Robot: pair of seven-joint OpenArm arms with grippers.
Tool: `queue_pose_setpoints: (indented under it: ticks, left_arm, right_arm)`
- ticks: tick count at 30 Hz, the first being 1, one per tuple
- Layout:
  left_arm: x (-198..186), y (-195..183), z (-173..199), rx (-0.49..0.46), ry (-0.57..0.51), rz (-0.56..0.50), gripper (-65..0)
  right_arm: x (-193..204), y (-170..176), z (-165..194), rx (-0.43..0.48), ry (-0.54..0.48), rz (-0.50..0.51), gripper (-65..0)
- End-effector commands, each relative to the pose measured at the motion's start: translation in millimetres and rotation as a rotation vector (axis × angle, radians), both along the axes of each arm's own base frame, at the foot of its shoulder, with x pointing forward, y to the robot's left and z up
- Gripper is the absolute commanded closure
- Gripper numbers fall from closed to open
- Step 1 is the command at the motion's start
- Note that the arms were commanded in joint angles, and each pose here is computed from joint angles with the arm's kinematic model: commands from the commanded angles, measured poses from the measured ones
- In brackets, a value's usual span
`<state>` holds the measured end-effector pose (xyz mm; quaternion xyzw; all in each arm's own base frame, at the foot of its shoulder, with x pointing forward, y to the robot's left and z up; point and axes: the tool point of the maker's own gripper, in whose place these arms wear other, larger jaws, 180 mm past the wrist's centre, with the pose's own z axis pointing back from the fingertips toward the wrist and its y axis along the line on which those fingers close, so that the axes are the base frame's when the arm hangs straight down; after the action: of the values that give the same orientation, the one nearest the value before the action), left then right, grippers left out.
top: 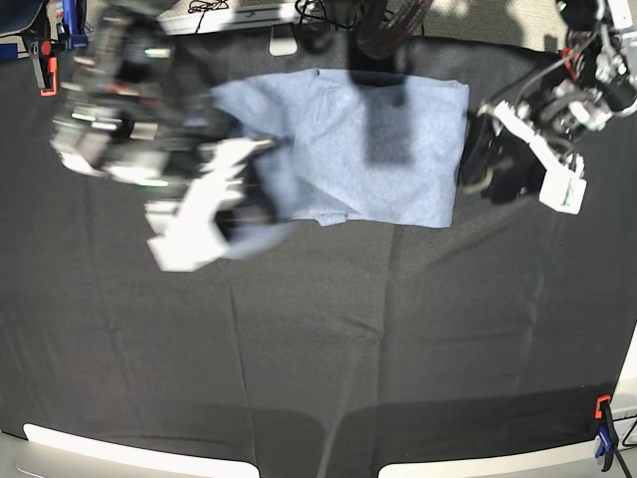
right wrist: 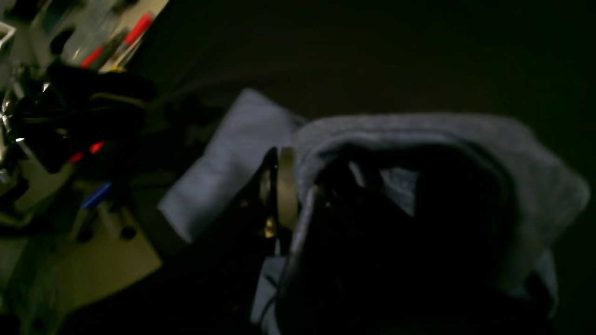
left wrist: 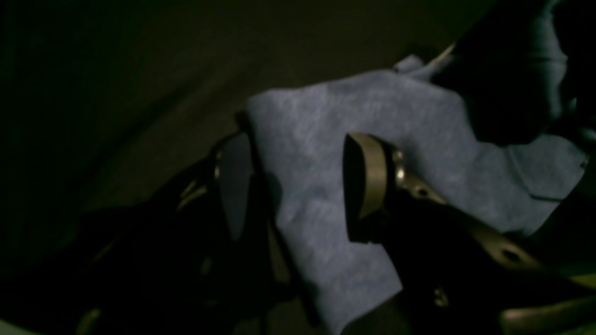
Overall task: Layout the t-shirt on the table in an organized manner, then fold the t-shirt properly
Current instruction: 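Grasp the shirt end with the right gripper and fold it toward the left gripper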
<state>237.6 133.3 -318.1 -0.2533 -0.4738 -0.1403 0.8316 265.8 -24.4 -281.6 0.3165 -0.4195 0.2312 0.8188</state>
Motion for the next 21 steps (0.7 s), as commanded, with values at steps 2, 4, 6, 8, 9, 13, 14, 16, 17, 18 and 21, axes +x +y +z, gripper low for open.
queue_pose_setpoints:
  ticks: [2,4,6,8,9,13,14,16,17,18,21]
  left_arm:
    - [0,5,10,-0.005,-0.035,0.002,-29.4]
    - [-2,13,9,0.004,-0.03,0.022,-29.4]
    - [-4,20,9,0.018,-0.03,0.033,-29.4]
    - [-6,29,9,0.028,-0.028,0.057,-29.2]
    - [-6,33,9,0.034,-0.027,0.068,-29.2]
    - [-6,48,12,0.052,-0.033,0.108,-29.2]
    - [-6,51,13,0.047,-0.038,0.117,-29.2]
    - [-5,55,18,0.027,-0.049,0.13,-29.2]
    - [-5,56,20,0.019,-0.054,0.136,-29.2]
    - [-5,56,21,0.012,-0.055,0.137,-29.2]
    - [-6,54,20,0.002,-0.041,0.13,-29.2]
  right_arm:
    - [8,31,26,0.07,-0.081,0.037,0.0]
    - [9,55,31,0.079,-0.091,0.054,0.0]
    - [8,74,32,0.074,-0.09,0.061,0.0]
    - [5,89,32,0.061,-0.087,0.073,0.0]
    - [5,93,30,0.045,-0.088,0.078,0.0]
    - [4,111,22,0.019,-0.083,0.081,0.0]
    - [4,115,18,0.01,-0.081,0.081,0.0]
    - [3,124,14,0.016,-0.081,0.088,0.0]
    - [2,131,13,0.029,-0.082,0.1,0.0]
    - [0,136,12,0.042,-0.082,0.111,0.0]
    - [-4,152,8,0.078,-0.08,0.138,0.0]
